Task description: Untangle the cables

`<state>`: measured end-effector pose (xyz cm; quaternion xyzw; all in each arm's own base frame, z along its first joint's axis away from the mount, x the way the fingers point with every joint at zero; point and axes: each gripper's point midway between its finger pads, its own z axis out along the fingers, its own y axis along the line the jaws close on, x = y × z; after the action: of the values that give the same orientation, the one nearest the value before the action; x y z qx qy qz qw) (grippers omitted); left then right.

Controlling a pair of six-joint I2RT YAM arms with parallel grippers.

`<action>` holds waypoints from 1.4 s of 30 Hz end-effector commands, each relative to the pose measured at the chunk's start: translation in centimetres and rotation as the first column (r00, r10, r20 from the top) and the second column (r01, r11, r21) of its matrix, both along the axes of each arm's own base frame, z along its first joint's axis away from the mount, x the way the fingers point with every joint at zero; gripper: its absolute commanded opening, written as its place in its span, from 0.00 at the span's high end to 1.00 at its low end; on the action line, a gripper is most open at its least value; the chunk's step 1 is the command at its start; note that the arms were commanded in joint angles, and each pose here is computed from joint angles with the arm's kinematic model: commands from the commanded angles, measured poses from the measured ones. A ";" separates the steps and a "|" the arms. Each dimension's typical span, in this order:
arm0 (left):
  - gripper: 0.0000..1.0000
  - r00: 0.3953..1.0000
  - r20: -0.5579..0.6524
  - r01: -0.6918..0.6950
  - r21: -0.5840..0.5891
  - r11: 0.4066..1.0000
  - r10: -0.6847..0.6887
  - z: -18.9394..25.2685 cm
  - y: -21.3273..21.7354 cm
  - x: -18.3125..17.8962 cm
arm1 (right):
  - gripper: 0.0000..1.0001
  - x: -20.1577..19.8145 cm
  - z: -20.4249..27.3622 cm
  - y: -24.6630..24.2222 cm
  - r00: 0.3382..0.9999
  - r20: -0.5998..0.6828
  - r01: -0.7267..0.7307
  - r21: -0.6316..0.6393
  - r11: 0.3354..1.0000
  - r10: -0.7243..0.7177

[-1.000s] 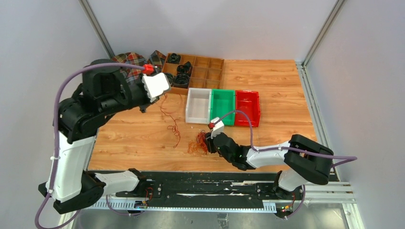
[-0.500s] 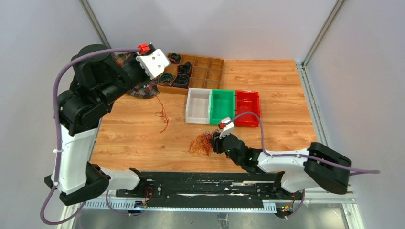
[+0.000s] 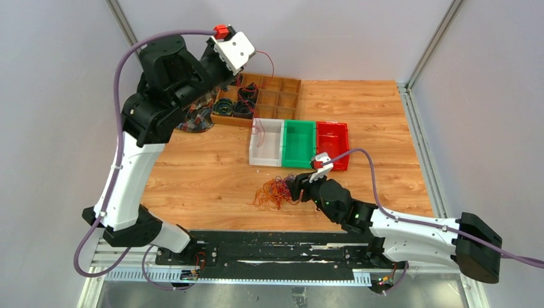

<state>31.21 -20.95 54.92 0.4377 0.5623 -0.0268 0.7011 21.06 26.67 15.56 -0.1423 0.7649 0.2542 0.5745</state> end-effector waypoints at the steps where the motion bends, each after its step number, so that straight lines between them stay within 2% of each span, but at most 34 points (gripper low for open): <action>1: 1.00 0.999 0.028 0.044 -0.077 0.996 -0.042 0.9 -1.7 0.7 | 0.41 0.9 1.1 -1.6 0.998 0.020 0.066 -0.002 0.998 -0.066; 7: 0.99 0.999 -0.005 0.034 -0.025 0.999 -0.034 -3.4 -3.4 3.3 | 0.42 0.9 2.0 -2.9 0.995 0.039 0.094 0.024 0.995 -0.095; 17: 0.99 0.999 0.016 -0.049 0.077 0.996 0.048 -7.4 -4.6 8.1 | 0.41 0.9 2.0 -4.8 0.990 0.043 0.135 0.038 0.990 -0.137; 25: 1.00 0.991 0.073 -0.117 0.070 0.991 0.112 -7.5 -4.9 10.7 | 0.42 1.0 2.0 -4.7 0.991 0.038 0.129 0.035 0.991 -0.130; 29: 0.99 0.993 0.040 -0.118 0.074 0.990 0.116 -9.0 -5.3 11.3 | 0.42 1.0 2.0 -4.8 0.991 0.038 0.129 0.035 0.991 -0.130; 34: 1.00 0.991 -0.055 -0.116 0.119 0.986 0.123 -13.8 -5.4 11.4 | 0.42 1.1 1.8 -5.0 0.990 0.033 0.133 0.029 0.991 -0.134; 42: 0.99 0.973 -0.178 -0.086 0.308 0.947 0.146 -24.2 -4.0 10.2 | 0.42 1.3 1.8 -5.4 0.989 0.028 0.144 0.032 0.989 -0.145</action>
<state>42.34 -25.65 31.82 0.4901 0.6530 0.0466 0.5756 21.96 22.00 17.50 -0.0923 0.7582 0.2295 0.6033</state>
